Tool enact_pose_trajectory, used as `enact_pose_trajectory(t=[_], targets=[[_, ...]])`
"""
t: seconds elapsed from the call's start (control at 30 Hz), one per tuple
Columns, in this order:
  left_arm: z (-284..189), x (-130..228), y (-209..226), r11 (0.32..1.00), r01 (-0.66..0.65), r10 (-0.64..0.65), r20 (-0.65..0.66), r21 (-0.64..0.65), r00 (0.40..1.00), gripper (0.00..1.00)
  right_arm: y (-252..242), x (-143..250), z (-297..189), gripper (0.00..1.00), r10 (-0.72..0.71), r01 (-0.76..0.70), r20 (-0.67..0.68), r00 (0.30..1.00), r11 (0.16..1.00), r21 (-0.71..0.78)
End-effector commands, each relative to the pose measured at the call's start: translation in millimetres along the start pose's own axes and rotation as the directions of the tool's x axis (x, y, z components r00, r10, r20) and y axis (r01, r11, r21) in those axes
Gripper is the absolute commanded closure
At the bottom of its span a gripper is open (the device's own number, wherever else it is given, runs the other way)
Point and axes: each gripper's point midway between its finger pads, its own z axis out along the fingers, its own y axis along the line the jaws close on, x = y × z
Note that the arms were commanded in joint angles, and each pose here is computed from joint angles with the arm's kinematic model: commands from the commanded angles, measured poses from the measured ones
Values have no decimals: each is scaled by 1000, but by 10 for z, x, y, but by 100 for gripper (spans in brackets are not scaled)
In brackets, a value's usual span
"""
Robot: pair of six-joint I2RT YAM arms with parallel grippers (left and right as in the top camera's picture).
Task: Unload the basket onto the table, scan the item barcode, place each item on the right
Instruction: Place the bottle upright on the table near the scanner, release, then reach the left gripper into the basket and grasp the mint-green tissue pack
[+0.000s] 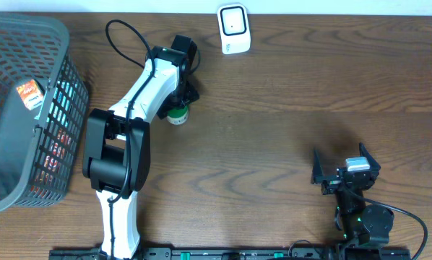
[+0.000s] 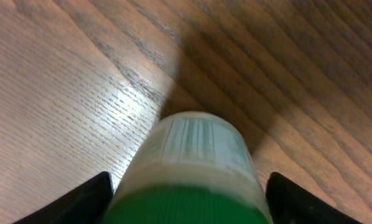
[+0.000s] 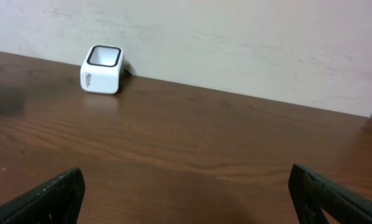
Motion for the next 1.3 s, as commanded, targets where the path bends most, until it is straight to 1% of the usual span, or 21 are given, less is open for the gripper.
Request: enact_pose_trajectory(t=[0.0,0.1,0.2,0.23,0.3,0.37,0.4,0.47,0.5,0.57,0.6,0.67,0.73,0.77,0.87,0.97,1.03,1.13,1.2,1.27], targets=[[-87,-65,36,1000,22,-22,35,-6,999,2,20,2,-1,1,14,-14,1,1000,1000,-7],[-304,-168,4,999,-13,10,74,37,997,2,19,2,-1,1,14,-14,1,1000,1000,-7],[-766,-336,-43,991,-74,56,158,113,986,2,19,2,-1,1,14,-14,1,1000,1000,-7],[-967,-402,-58,984,-107,77,201,142,977,2,20,2,-1,1,14,-14,1,1000,1000,-7],[-1503,-546,-67,959,-200,129,319,201,939,2,20,2,-1,1,14,-14,1,1000,1000,-7],[-2114,-685,14,931,-273,141,451,243,881,2,20,2,-1,1,14,-14,1,1000,1000,-7],[-2591,-800,197,923,-286,103,551,256,828,2,19,2,-1,1,14,-14,1,1000,1000,-7],[-3088,-954,585,940,-229,8,653,253,757,2,20,2,-1,1,14,-14,1,1000,1000,-7],[-3295,-1022,844,952,-177,-48,693,250,720,2,19,2,-1,1,14,-14,1,1000,1000,-7],[-3537,-1110,1358,967,-70,-138,735,244,664,2,19,2,-1,1,14,-14,1,1000,1000,-7],[-3593,-1138,1600,969,-19,-176,739,248,651,2,19,2,-1,1,14,-14,1,1000,1000,-7],[-3592,-1167,2092,958,119,-274,720,260,638,2,20,2,-1,1,14,-14,1,1000,1000,-7],[-3466,-1170,2558,925,279,-380,677,259,631,2,20,2,-1,1,14,-14,1,1000,1000,-7],[-3366,-1165,2742,907,338,-418,646,253,638,2,19,2,-1,1,14,-14,1,1000,1000,-7],[-3008,-1171,3043,876,423,-477,546,232,689,2,20,2,-1,1,14,-14,1,1000,1000,-7],[-2611,-1229,3153,885,426,-463,458,188,759,2,19,2,-1,1,14,-14,1,1000,1000,-7],[-2297,-1282,3230,905,409,-421,405,120,812,2,20,2,-1,1,14,-14,1,1000,1000,-7],[-1949,-1338,3262,932,357,-353,339,52,872,2,19,2,-1,1,14,-14,1,1000,1000,-7],[-1714,-1359,3260,929,369,-363,289,37,886,2,19,2,-1,1,14,-14,1,1000,1000,-7],[-1493,-1393,3218,922,385,-385,248,52,889,2,20,2,-1,1,14,-14,1,1000,1000,-7]])
